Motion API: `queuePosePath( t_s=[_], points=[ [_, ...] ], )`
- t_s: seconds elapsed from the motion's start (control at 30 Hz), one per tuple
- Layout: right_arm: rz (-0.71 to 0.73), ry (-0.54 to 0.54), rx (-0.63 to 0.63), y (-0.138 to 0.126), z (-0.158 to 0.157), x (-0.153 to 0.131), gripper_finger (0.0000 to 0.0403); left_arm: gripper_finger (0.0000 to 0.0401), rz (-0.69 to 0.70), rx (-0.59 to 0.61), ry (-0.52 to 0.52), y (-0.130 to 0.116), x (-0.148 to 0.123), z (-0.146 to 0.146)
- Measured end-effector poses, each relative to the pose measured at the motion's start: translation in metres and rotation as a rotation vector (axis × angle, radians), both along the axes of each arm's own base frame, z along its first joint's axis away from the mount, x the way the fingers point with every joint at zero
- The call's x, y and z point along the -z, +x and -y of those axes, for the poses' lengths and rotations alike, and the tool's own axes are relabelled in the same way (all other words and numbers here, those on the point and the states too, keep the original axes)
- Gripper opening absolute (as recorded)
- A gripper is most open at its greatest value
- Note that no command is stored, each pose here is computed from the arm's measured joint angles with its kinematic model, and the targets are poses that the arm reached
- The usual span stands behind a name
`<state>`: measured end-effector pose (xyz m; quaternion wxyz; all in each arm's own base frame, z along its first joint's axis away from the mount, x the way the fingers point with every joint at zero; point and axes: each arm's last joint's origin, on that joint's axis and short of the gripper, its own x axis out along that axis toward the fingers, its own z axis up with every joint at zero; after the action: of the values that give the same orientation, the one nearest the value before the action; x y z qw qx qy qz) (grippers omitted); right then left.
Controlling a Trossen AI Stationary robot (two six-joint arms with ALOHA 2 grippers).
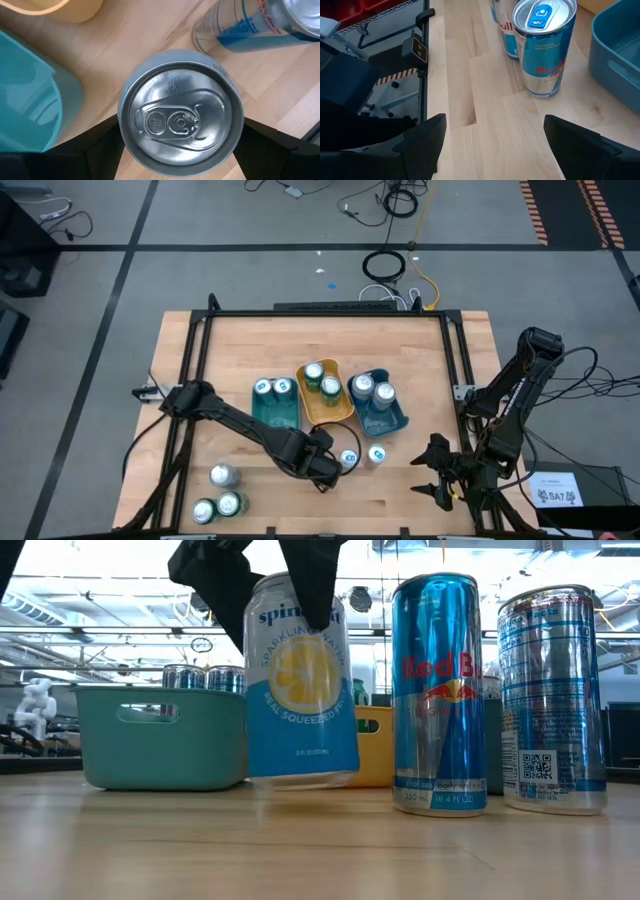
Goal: Sort soda cans
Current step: Move the blue and white soda can to the center
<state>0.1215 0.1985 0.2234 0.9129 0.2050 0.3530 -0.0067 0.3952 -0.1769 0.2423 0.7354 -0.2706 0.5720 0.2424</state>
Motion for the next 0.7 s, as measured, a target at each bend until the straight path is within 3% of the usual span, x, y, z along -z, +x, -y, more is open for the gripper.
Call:
queuePosePath(
  t_s=[0.7],
  points=[
    [0.0, -0.002, -0.001, 0.0, 0.0, 0.0, 0.0327, 0.0332, 0.008, -0.012, 0.021, 0.001, 0.002, -0.0002]
  ],
)
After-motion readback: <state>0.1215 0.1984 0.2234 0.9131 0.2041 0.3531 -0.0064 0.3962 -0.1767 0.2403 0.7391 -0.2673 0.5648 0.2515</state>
